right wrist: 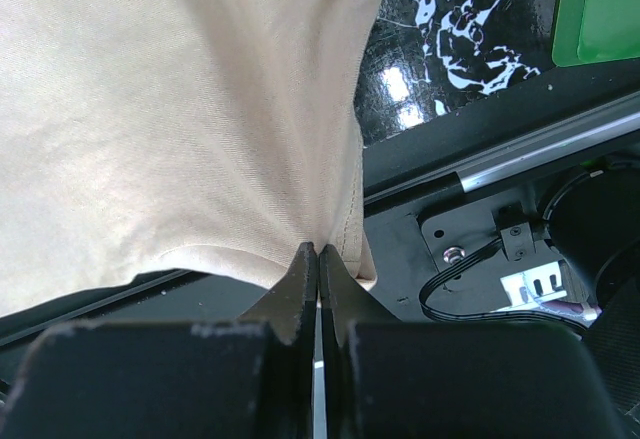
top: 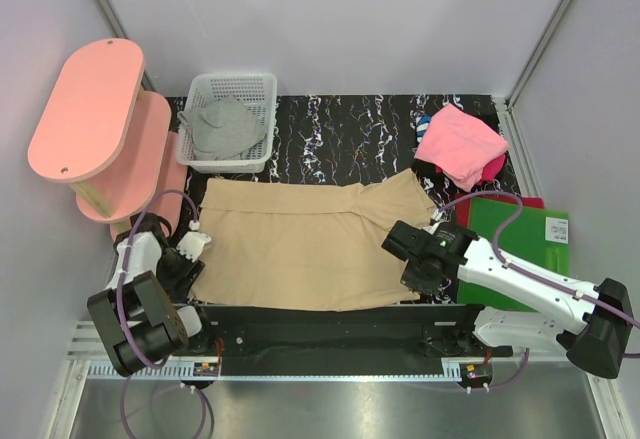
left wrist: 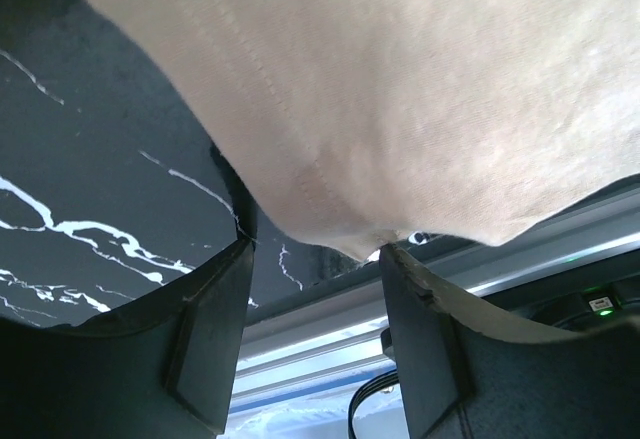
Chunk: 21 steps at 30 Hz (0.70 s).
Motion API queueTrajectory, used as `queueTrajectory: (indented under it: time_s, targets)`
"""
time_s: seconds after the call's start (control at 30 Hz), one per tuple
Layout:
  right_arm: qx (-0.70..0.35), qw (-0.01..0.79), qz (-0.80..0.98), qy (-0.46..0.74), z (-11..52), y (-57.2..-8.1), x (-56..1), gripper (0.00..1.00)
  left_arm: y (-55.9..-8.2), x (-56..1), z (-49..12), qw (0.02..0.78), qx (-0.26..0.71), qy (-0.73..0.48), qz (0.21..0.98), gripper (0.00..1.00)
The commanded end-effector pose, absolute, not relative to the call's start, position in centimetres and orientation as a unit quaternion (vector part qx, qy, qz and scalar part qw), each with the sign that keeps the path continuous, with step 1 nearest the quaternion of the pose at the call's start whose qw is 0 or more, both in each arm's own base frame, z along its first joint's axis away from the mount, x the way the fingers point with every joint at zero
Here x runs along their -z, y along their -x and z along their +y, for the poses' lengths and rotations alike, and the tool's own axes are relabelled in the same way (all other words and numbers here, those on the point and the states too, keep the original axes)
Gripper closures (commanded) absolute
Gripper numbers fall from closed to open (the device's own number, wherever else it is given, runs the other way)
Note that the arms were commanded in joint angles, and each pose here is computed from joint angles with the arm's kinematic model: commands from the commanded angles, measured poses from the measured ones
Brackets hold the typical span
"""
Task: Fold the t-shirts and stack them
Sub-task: Grap the side of the flattened tshirt closest away from the robot with both arms
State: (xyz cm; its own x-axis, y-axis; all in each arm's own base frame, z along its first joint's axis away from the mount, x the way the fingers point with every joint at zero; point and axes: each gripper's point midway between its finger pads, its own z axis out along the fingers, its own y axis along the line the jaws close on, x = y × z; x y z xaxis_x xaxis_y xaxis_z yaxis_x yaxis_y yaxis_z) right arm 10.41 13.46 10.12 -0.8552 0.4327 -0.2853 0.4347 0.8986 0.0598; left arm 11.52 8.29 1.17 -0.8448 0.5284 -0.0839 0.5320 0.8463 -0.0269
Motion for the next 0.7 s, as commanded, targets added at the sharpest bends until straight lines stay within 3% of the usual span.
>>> queueTrajectory:
  time_s: [0.0, 0.37, 0.67]
  targets:
    - [-0.006, 0.161, 0.961, -0.226, 13.6, -10.7, -10.8, 1.0, -11.4, -1.3, 7.5, 0.05, 0.03, -0.279, 0.959, 0.42]
    - [-0.006, 0.155, 0.961, -0.227, 13.6, -10.5, -10.3, 1.0, -11.4, -4.6, 6.5, 0.085, 0.036, -0.295, 0.951, 0.46]
    - [-0.004, 0.16, 0.96, -0.229, 13.2, -10.4, -10.7, 1.0, -11.0, -1.8, 7.1, 0.049, 0.039, -0.28, 0.958, 0.48]
